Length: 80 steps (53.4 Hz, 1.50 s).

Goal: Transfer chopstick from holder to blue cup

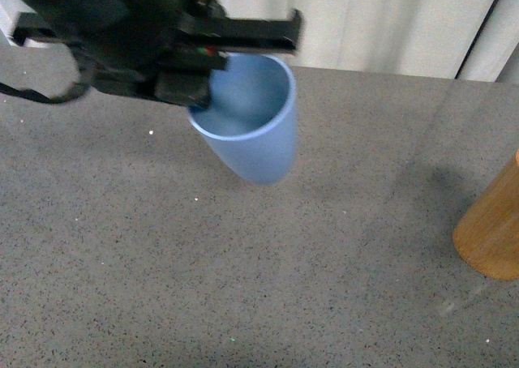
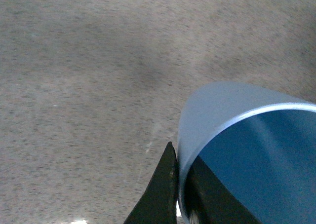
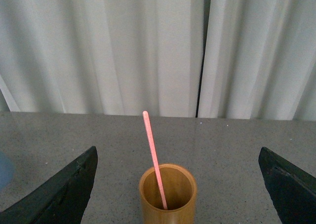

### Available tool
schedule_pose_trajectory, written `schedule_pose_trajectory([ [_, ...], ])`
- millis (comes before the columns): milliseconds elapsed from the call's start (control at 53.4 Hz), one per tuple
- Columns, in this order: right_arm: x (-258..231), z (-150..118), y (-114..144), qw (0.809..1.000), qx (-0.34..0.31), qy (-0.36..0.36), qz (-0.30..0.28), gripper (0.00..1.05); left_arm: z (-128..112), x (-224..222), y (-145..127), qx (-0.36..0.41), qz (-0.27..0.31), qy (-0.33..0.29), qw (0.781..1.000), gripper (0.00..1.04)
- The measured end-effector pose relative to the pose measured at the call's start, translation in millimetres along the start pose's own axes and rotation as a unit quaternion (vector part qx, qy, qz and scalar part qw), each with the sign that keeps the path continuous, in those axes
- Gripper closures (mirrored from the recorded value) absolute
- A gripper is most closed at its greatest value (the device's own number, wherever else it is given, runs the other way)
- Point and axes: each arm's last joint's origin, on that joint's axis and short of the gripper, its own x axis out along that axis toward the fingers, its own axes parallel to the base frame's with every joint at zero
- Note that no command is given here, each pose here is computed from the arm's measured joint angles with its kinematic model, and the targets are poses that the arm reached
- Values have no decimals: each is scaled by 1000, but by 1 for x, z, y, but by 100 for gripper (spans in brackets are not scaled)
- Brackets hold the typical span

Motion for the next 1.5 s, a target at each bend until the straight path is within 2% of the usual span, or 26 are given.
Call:
schedule_pose_trajectory([
  [56,0,0,0,1000,0,0,0,10,-6,5,-22,19,-14,5,1000,101],
  [225,0,0,0,1000,0,0,0,10,-25,28,-62,47,-20,21,998,101],
  [468,0,0,0,1000,0,0,0,10,-41,72,-73,56,15,56,997,101],
  [618,0,0,0,1000,0,0,0,10,-37,77,-75,50,24,46,997,101],
  [712,0,0,0,1000,0,0,0,10,-37,78,-74,47,23,47,997,88],
  [806,0,0,0,1000,0,0,0,10,-35,77,-70,38,20,48,998,67],
  [862,0,0,0,1000,0,0,0,10,-33,75,-68,34,18,47,998,60],
  [1030,0,0,0,1000,0,0,0,10,-16,52,-53,12,17,24,1000,33],
  [1199,0,0,0,1000,0,0,0,10,5,10,-31,-19,4,-30,999,6],
  [1274,0,0,0,1000,0,0,0,10,7,-9,-17,-33,5,-65,997,7],
  [1349,0,0,0,1000,0,0,0,10,3,-39,6,-55,27,-146,987,7],
  [1424,0,0,0,1000,0,0,0,10,-16,-74,36,-66,101,-263,957,7],
  [1499,0,0,0,1000,0,0,0,10,-43,-95,58,-73,137,-323,934,7],
])
